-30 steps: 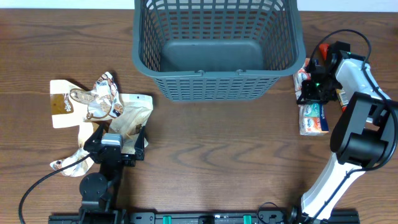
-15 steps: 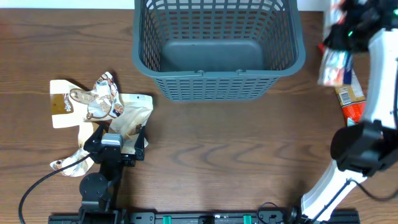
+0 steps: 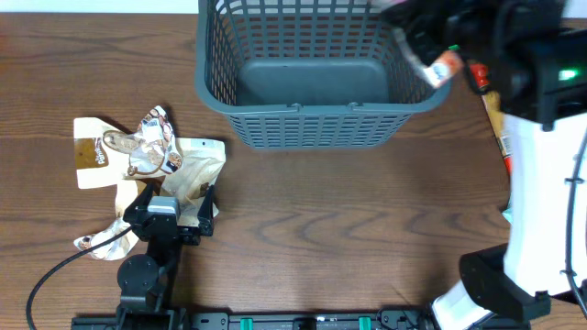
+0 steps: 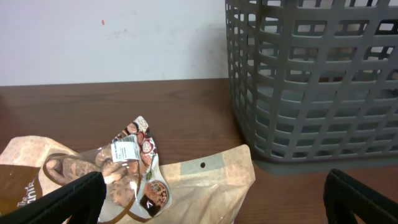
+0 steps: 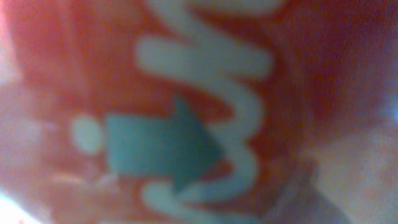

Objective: Pack container
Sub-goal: 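Lift the tissue box with the right gripper and lower it into the basket, then move the right gripper to the orange snack bar package and grasp it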

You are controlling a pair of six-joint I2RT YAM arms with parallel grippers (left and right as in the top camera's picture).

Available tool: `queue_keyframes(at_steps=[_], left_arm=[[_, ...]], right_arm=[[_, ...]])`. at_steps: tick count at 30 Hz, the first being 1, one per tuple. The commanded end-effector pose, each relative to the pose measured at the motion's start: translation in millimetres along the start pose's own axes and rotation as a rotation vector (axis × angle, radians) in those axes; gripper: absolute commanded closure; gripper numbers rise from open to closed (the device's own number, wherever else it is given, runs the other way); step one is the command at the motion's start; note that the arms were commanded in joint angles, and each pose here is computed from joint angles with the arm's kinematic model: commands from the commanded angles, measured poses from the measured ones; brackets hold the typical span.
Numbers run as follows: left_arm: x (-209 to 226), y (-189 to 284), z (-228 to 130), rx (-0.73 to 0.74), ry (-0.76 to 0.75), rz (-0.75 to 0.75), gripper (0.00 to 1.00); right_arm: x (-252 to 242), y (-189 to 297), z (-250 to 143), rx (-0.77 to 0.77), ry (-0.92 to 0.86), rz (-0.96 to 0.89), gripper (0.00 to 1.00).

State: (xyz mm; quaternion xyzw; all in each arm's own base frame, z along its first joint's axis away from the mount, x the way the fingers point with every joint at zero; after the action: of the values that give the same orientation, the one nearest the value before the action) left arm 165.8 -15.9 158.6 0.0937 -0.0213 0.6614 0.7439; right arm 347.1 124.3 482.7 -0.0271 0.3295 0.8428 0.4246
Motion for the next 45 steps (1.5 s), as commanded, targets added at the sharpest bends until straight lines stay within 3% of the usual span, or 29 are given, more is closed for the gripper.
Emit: queue_keyframes(at_steps=[1, 6, 9, 15, 20, 23, 26, 31, 32, 33, 40, 45], left_arm=[[-4.6, -0.6, -9.8, 0.045, 0.02, -0.042, 0.02], [-4.6, -0.6, -9.8, 0.045, 0.02, -0.042, 0.01], [-4.6, -0.6, -9.8, 0.045, 0.02, -0.042, 0.01], [-4.6, -0.6, -9.8, 0.045, 0.02, -0.042, 0.01], [-4.6, -0.6, -9.8, 0.045, 0.02, -0.042, 0.01], [-4.6, -0.6, -9.8, 0.045, 0.02, -0.042, 0.01], [-4.6, -0.6, -9.8, 0.045, 0.02, -0.042, 0.01], [-4.6, -0.6, -9.8, 0.045, 0.027, -0.042, 0.01], [-4.6, -0.6, -9.8, 0.045, 0.027, -0.042, 0.01], [-4.6, -0.6, -9.8, 0.045, 0.027, -0.042, 0.01], [-4.6, -0.6, -9.8, 0.045, 0.027, -0.042, 0.02], [-4.6, -0.6, -9.8, 0.045, 0.027, -0.042, 0.01]], right_arm=[[18.9, -24.5, 7.8, -0.011, 0.352, 0.065, 0.99], [32.1, -74.0, -1.5, -0.011, 0.509, 0.208, 0.99], [39.3, -114.5, -16.8, 0.005, 0.501, 0.321, 0.99], [58.5, -197.6, -80.6, 0.255, 0.384, 0.49, 0.99], [70.5, -239.8, -135.5, 0.471, 0.295, 0.58, 0.98], [74.2, -252.1, -158.7, 0.555, 0.256, 0.62, 0.94], [74.5, -255.2, -165.2, 0.578, 0.234, 0.628, 0.84], [64.2, -238.5, -140.1, 0.512, 0.242, 0.566, 0.68], [59.3, -230.8, -128.4, 0.481, 0.236, 0.533, 0.56], [53.6, -221.5, -114.8, 0.445, 0.23, 0.494, 0.01], [-0.6, -112.5, -16.8, 0.092, 0.191, 0.167, 0.01], [-47.1, -20.5, 4.7, -0.06, 0.105, -0.062, 0.01]])
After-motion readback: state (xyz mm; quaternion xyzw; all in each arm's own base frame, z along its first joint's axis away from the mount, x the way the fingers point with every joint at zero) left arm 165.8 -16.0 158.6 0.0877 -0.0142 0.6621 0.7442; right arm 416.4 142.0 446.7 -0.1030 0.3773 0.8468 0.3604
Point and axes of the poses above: each gripper's point midway between its finger pads, its own y axis back along the fingers, its own x axis along the line the jaws close on, z = x × y, the point moved 8 cm from there along y, back along the fingers, and after that the axes turned 9 degrees about -y, right-handed, at the moved point
